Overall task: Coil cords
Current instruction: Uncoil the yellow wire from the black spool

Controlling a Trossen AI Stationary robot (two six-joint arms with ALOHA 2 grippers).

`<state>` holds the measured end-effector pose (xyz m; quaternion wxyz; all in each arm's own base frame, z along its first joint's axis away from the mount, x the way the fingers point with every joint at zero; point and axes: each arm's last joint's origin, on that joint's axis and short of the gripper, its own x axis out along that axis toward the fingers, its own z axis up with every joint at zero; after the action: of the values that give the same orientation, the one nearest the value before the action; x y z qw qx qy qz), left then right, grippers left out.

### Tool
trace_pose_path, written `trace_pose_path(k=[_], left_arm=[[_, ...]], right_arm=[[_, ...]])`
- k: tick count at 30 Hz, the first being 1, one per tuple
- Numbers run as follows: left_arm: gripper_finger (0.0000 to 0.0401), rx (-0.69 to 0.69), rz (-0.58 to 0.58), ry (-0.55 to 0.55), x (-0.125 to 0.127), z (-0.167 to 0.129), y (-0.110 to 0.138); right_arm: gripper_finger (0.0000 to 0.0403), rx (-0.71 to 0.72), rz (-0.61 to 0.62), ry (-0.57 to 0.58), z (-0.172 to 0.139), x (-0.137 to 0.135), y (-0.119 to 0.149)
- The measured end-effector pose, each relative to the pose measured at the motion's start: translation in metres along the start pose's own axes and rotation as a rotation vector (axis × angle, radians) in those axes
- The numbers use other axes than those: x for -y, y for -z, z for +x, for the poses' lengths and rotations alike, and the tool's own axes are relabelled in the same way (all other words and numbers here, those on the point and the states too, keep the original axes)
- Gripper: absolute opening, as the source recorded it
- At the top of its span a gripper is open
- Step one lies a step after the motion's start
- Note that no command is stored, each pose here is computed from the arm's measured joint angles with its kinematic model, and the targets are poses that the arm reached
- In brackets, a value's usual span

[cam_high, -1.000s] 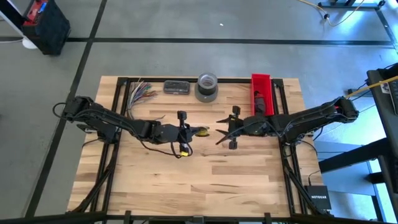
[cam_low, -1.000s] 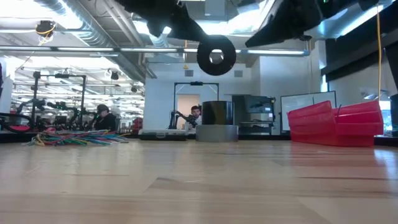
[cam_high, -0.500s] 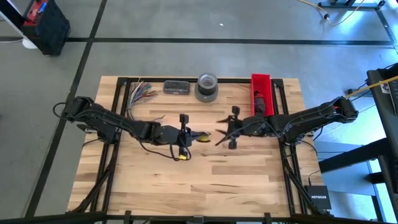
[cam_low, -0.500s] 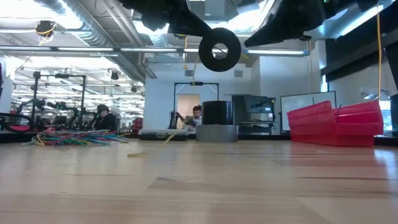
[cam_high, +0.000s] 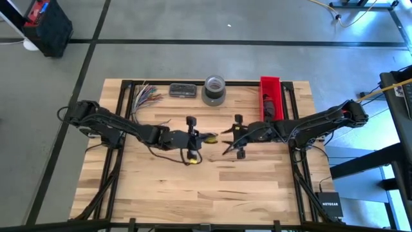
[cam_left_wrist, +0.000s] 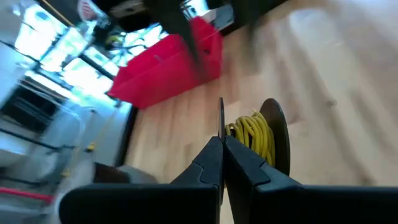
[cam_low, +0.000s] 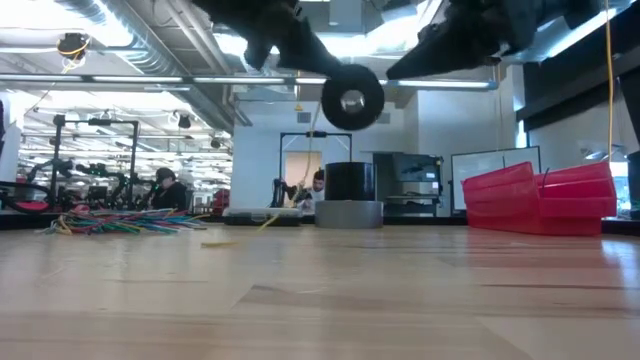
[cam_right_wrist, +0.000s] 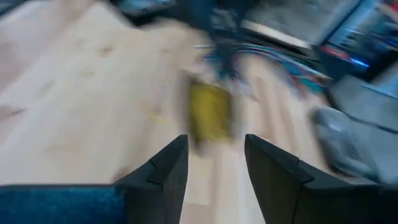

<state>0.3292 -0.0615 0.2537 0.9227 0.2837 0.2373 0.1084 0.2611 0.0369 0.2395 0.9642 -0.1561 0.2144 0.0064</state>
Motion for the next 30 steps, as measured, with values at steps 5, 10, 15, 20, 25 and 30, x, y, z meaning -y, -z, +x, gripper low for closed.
trace_pose_path(k=[5,10,15,20,25,30], left_arm=[[0.0000,0.039,0.116,-0.002,0.013,0.010,-0.001],[0.0000,0.054,0.164,0.002,0.019,0.012,-0.003],[0.0000,0.070,0.170,-0.061,0.018,0.009,-0.008],[0.0000,0.020,0.162,-0.187,0.017,-0.008,-0.014],[0.0000,0.020,0.102,-0.229,0.011,-0.023,-0.019],[0.0000,-0.038,-0.070,-0.391,-0.012,-0.016,-0.014]], right_arm=[[0.0163,0.047,-0.055,-0.087,0.005,-0.004,-0.001],[0.0163,0.063,-0.078,-0.095,0.008,-0.005,-0.002],[0.0163,0.015,-0.085,-0.072,0.010,-0.005,0.003],[0.0161,-0.086,-0.069,0.036,-0.017,-0.003,-0.003],[0.0144,-0.114,0.009,0.106,-0.046,0.000,-0.010],[0.0126,-0.159,0.036,0.127,-0.042,0.002,0.004]])
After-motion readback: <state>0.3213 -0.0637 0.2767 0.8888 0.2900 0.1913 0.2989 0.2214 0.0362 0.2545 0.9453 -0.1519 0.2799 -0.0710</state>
